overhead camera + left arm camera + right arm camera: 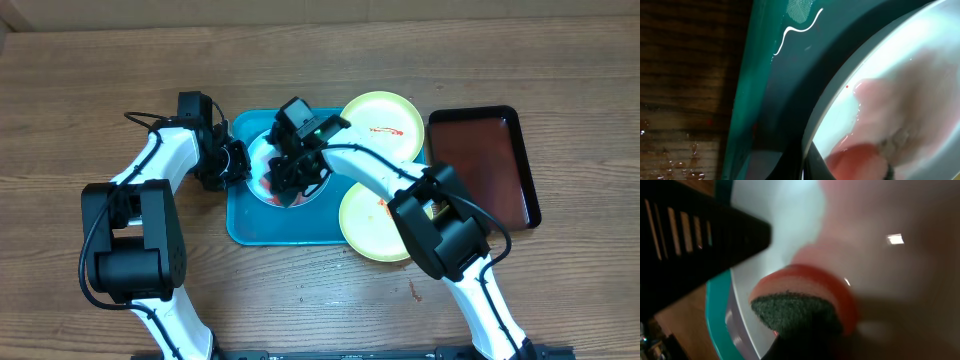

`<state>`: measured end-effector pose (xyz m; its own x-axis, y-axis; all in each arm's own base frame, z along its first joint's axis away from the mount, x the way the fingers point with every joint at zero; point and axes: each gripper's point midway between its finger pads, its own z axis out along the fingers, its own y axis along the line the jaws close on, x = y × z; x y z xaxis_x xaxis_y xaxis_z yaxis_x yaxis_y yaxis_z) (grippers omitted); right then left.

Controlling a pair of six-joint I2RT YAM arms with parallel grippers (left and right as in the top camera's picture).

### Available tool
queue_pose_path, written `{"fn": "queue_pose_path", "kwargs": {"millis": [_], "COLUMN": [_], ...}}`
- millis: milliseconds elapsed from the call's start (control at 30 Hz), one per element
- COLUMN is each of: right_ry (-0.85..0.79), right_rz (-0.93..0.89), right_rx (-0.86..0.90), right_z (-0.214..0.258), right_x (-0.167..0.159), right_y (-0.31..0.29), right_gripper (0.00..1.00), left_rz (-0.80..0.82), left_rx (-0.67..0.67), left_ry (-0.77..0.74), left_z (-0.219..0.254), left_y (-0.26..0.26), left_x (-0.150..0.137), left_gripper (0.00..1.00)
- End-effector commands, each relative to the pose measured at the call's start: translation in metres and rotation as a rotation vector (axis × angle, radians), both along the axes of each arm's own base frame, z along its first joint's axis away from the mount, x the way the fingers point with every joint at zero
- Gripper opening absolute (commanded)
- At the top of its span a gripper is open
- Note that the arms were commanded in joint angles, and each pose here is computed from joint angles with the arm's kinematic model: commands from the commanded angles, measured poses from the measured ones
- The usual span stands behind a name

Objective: Clean dirty plates on tray and stack at the side
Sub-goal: 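Scrub the white plate with the sponge while the left gripper holds it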

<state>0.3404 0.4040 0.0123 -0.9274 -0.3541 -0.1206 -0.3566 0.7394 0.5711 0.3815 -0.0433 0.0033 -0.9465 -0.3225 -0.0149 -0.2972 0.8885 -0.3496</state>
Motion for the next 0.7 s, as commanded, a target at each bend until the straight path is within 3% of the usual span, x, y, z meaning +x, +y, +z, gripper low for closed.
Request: {"fn": "queue_pose_path", "kwargs": {"millis": [0,433,667], "right_ry": [0.0,-0.479,-0.588], "right_rz": [-0.102,-0.27,-0.317], "right_rx": [-0.05,-0.243,-0.492], "right_z": [-0.018,-0.01,-0.001], "right_x": [0.012,0.111,0.127], "right_y": [-0.005,-0.04,-0.084], "right_gripper": [0.04,0.04,0.04], "left_rz": [0.028,0.028,0.028], "left_rx": [0.078,0.079,0.079], "left_ry": [0.048,0.048,0.047], "left_z": [-0.018,-0.018,-0.018], "left_y": [0.019,0.019,0.019], "left_x": [-0.008,-0.008,-0.008], "left_gripper": [0.04,0.04,0.04]}}
